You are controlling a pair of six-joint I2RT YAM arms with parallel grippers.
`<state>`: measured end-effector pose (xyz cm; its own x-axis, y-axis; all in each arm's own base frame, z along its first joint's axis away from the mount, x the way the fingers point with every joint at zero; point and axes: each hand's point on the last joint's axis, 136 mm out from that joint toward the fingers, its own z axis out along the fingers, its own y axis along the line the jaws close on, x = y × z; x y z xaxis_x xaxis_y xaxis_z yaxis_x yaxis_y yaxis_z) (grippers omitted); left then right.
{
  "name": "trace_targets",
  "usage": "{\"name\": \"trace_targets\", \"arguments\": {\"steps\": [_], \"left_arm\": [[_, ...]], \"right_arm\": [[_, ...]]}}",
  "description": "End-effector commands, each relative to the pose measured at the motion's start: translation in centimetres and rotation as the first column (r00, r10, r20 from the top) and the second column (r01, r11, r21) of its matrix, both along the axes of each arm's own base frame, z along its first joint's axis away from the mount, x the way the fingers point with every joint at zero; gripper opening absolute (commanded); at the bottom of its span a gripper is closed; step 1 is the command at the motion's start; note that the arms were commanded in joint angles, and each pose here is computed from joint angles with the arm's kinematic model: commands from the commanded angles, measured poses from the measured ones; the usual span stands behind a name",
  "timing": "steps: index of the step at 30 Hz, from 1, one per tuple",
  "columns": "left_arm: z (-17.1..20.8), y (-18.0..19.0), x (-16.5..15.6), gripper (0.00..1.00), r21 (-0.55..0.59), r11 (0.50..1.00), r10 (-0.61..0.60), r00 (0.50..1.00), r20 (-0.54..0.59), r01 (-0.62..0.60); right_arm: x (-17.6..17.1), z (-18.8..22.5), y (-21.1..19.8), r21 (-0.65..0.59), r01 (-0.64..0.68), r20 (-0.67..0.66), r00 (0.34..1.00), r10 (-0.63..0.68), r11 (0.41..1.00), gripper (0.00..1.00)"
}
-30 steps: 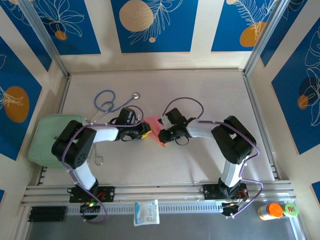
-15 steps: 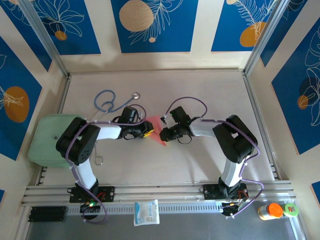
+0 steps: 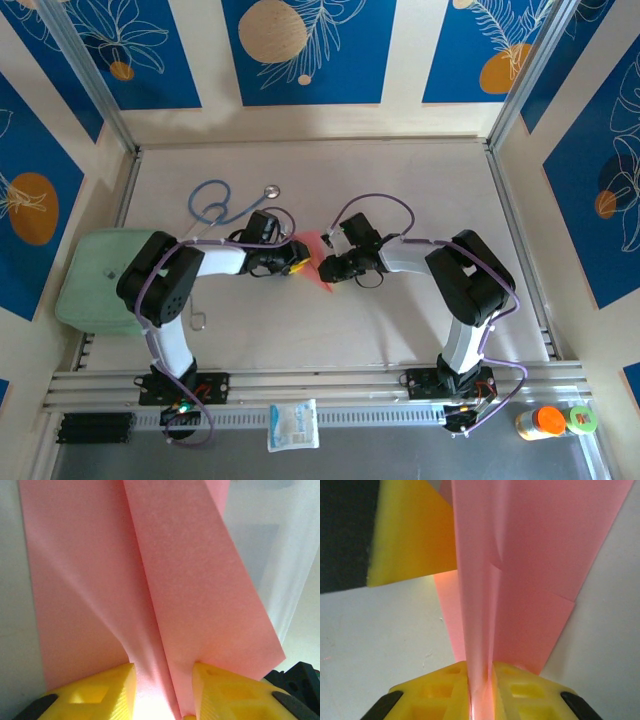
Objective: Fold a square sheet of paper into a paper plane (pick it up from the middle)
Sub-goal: Fourth fold the wing at the center of the table.
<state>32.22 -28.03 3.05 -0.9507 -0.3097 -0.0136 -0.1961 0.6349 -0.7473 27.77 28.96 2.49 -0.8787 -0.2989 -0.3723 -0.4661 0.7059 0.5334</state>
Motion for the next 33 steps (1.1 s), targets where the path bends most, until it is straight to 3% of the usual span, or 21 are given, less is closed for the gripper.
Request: {"name": "trace_targets", "arguments": {"steps": [1, 15, 33], "left_arm": [[-2.4, 0.3, -1.8, 0.36, 0.065, 0.997, -0.023, 0.996, -0.087, 0.029], [-4.2, 1.3, -3.1, 0.41, 0.159, 0.986, -0.029, 0.988, -0.149, 0.053], [-4.6, 1.3, -3.5, 0.44, 0.166, 0.984, -0.031, 0.986, -0.163, 0.058]], "right_arm": [[-0.2, 0.6, -0.3, -0.008, 0.025, 0.006, 1.000, -0.025, 1.000, 0.20], [0.1, 0.3, -0.6, -0.045, 0.075, 0.010, 0.997, -0.074, 0.996, 0.22], [0.1, -0.9, -0.8, -0.078, 0.091, -0.019, 0.995, -0.093, 0.993, 0.21]]}}
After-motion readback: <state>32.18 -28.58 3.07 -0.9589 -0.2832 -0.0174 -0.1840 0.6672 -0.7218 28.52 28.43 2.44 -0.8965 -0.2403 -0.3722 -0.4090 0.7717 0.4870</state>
